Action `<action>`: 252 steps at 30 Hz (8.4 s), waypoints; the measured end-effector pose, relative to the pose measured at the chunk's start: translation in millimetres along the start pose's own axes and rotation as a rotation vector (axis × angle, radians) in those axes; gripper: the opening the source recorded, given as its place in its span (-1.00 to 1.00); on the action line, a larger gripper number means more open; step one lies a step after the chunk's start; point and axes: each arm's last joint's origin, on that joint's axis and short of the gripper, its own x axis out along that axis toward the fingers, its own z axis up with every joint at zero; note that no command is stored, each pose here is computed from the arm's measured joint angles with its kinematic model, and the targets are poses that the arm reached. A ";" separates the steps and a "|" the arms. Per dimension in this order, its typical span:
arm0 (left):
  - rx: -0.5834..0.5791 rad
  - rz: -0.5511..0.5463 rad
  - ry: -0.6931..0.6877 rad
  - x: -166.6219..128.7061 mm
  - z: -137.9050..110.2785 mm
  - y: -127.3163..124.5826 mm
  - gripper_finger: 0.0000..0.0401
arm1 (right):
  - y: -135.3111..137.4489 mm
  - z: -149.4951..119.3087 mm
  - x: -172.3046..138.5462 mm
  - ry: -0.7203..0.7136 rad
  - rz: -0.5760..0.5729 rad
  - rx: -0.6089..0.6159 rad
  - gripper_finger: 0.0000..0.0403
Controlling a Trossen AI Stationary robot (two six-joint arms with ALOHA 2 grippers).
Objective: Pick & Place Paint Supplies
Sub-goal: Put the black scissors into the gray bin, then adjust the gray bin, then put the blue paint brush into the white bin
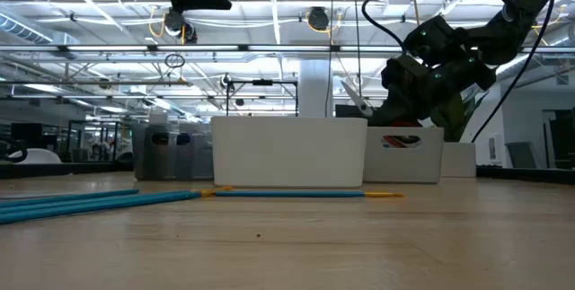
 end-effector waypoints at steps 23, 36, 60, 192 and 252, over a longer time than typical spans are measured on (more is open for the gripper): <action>-0.027 -0.098 0.056 -8.4 -4.6 -19.7 0.30 | -2.9 -8.3 -1.3 -0.088 -0.133 -0.121 -0.45; 0.006 -0.101 0.089 -8.9 -8.0 -20.9 0.30 | 6.7 18.3 -6.9 -0.367 -0.106 -0.290 -0.10; 0.020 0.012 -0.170 -68.5 -69.8 4.0 0.32 | 96.1 2.9 2.5 -0.412 0.399 -0.561 0.17; -0.461 0.148 -0.284 -68.1 -103.2 24.6 0.34 | 175.1 -162.2 73.2 0.199 -0.074 -0.533 -0.76; -0.419 0.137 -0.288 -68.2 -102.3 24.3 0.34 | 149.0 -38.0 71.6 0.004 -0.198 -0.377 -1.00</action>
